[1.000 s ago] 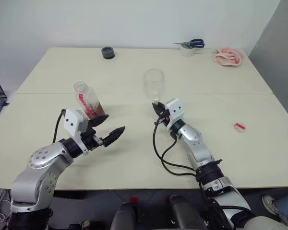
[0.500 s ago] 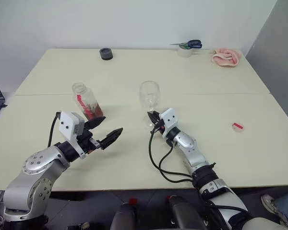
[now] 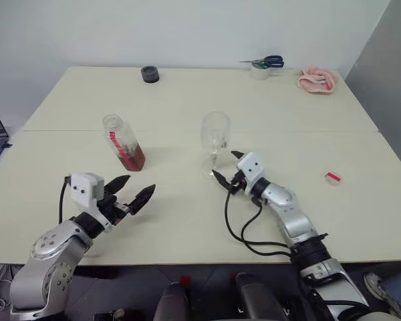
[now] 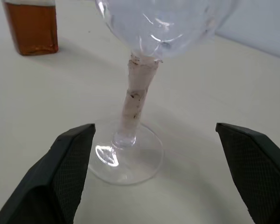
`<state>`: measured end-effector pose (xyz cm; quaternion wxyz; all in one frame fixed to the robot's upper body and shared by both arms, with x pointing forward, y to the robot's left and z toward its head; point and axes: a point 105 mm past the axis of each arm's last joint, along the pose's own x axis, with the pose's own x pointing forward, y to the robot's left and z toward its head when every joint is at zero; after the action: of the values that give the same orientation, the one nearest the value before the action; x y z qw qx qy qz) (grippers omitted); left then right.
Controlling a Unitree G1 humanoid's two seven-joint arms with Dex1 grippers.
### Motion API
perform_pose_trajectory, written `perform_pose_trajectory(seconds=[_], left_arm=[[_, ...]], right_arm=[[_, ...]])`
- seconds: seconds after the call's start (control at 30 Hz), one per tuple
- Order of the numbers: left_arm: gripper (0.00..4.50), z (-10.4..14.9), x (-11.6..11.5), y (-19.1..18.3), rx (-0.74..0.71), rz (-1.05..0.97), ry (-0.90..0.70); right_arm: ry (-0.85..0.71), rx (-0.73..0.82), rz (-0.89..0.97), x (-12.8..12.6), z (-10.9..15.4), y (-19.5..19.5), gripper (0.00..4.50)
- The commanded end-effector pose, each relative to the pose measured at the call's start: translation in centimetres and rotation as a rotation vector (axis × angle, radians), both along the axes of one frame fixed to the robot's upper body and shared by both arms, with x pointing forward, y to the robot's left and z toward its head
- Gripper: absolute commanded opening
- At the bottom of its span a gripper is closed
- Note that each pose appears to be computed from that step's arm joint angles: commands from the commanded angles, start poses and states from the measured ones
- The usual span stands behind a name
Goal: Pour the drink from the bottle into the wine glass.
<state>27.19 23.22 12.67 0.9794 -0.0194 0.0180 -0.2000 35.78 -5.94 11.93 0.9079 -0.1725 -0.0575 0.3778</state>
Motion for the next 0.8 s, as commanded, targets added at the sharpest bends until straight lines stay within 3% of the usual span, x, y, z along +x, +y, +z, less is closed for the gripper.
perform_pose_trajectory(seconds=[0.03,0.23,0.37,0.47,0.6,0.8], left_arm=[[4.50,0.2,-0.1,1.6,0.015,0.118,-0.057],[4.50,0.7,-0.1,2.5,-0.033,0.215,-0.098],[4.50,1.5,0.0,3.1,-0.011,0.204,-0.100],[4.50,2.6,1.0,3.5,0.015,0.205,-0.129],[4.50,3.5,2.8,3.2,0.005,0.242,-0.170],[4.50,4.8,4.2,1.7,0.010,0.222,-0.203]], right_arm=[[-0.033,-0.031,0.018,-0.4,3.9,-2.7,4.49],[0.016,-0.130,0.117,-1.2,10.9,-6.8,4.49],[0.002,-0.119,0.241,-2.1,16.0,-6.0,4.49],[0.009,-0.051,0.386,-3.3,19.9,-3.1,4.49],[0.088,-0.019,0.537,-4.9,20.6,0.0,4.49],[0.106,-0.077,0.605,-5.7,18.8,2.4,4.49]])
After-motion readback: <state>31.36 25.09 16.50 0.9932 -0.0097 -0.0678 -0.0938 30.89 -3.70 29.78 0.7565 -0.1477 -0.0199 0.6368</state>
